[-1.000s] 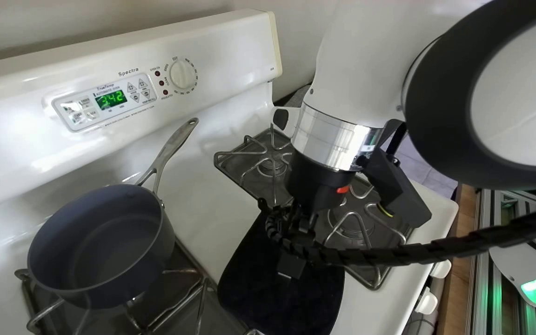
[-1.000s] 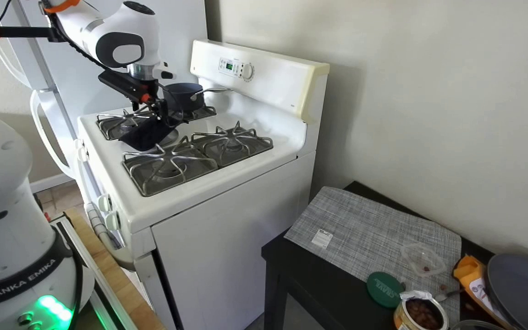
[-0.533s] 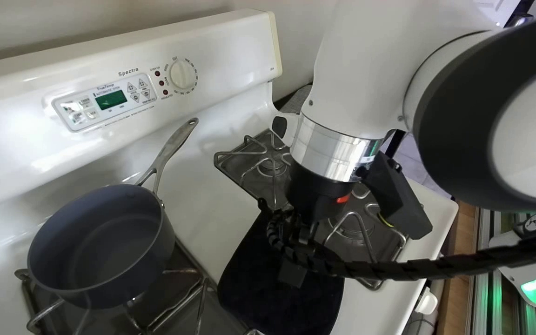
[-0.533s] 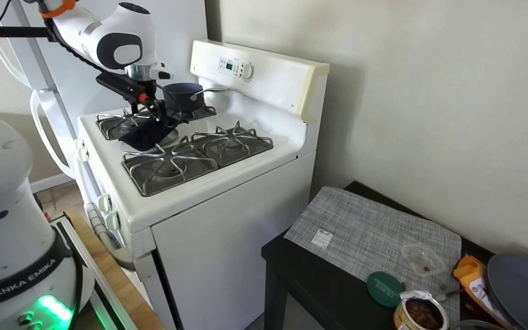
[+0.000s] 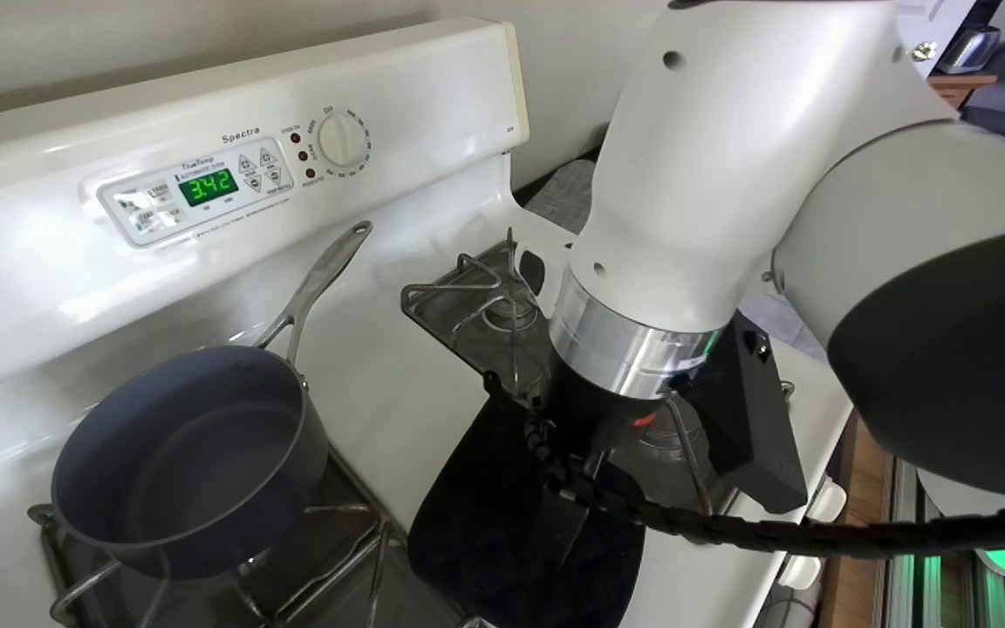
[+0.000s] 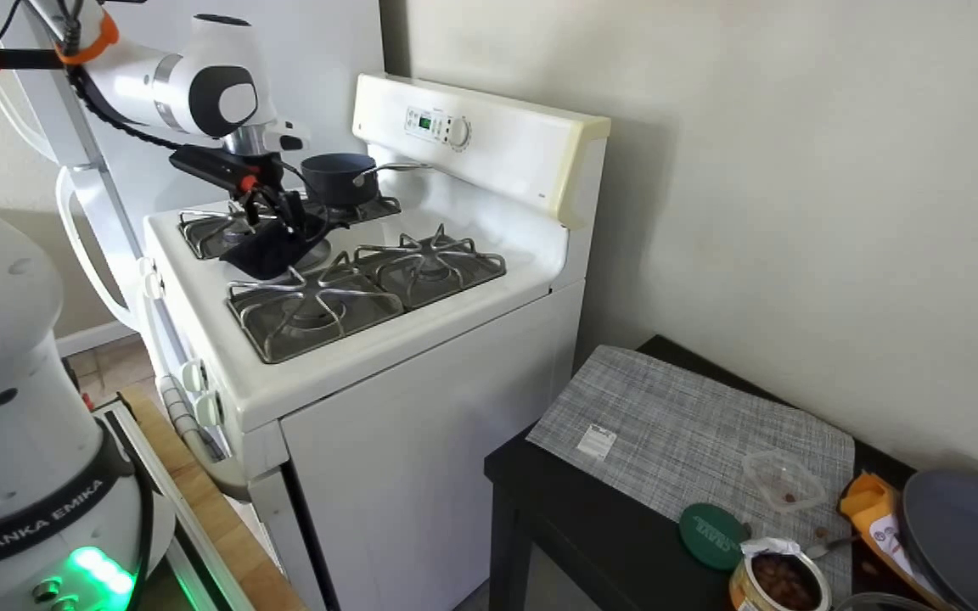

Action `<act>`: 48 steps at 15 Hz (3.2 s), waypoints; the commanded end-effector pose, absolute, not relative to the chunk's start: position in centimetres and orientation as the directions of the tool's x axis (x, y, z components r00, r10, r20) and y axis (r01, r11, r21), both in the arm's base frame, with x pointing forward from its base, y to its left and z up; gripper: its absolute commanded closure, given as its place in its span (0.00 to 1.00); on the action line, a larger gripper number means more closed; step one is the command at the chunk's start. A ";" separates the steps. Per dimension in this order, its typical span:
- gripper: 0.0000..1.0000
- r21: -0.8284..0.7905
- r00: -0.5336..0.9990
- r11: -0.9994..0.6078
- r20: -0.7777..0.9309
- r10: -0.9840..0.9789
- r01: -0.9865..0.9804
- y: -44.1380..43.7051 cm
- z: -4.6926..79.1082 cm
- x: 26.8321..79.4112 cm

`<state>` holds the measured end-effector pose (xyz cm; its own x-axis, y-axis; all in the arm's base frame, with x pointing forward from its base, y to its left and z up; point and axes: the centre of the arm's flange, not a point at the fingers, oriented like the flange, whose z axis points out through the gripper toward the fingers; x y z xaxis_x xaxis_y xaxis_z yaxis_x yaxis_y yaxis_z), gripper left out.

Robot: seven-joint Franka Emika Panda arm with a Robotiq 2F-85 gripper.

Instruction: Put the pot holder over the lid then put the lid on the pot

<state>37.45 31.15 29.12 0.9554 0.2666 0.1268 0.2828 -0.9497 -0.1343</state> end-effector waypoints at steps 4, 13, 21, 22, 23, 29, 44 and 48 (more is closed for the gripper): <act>0.00 -0.133 0.975 -0.970 0.118 0.188 0.203 33.7 27.7 36.3; 0.30 -0.172 0.991 -0.982 0.116 0.061 0.081 35.0 25.9 39.5; 0.88 -0.149 0.993 -0.988 0.110 0.036 0.052 34.6 25.8 40.9; 0.95 -0.142 0.993 -0.988 0.109 0.036 0.052 34.5 25.7 41.0; 0.99 -0.140 0.993 -0.989 0.112 0.035 0.050 34.5 25.7 41.1; 0.96 -0.139 0.994 -0.988 0.101 0.046 0.060 34.6 26.4 41.1; 0.96 -0.154 0.987 -0.983 0.138 0.079 0.101 33.5 31.1 41.5; 0.96 -0.160 0.981 -0.980 0.175 0.087 0.115 33.3 33.2 41.6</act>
<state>41.96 33.68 30.59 0.9837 0.0801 0.1608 0.1055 -0.9822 -0.1557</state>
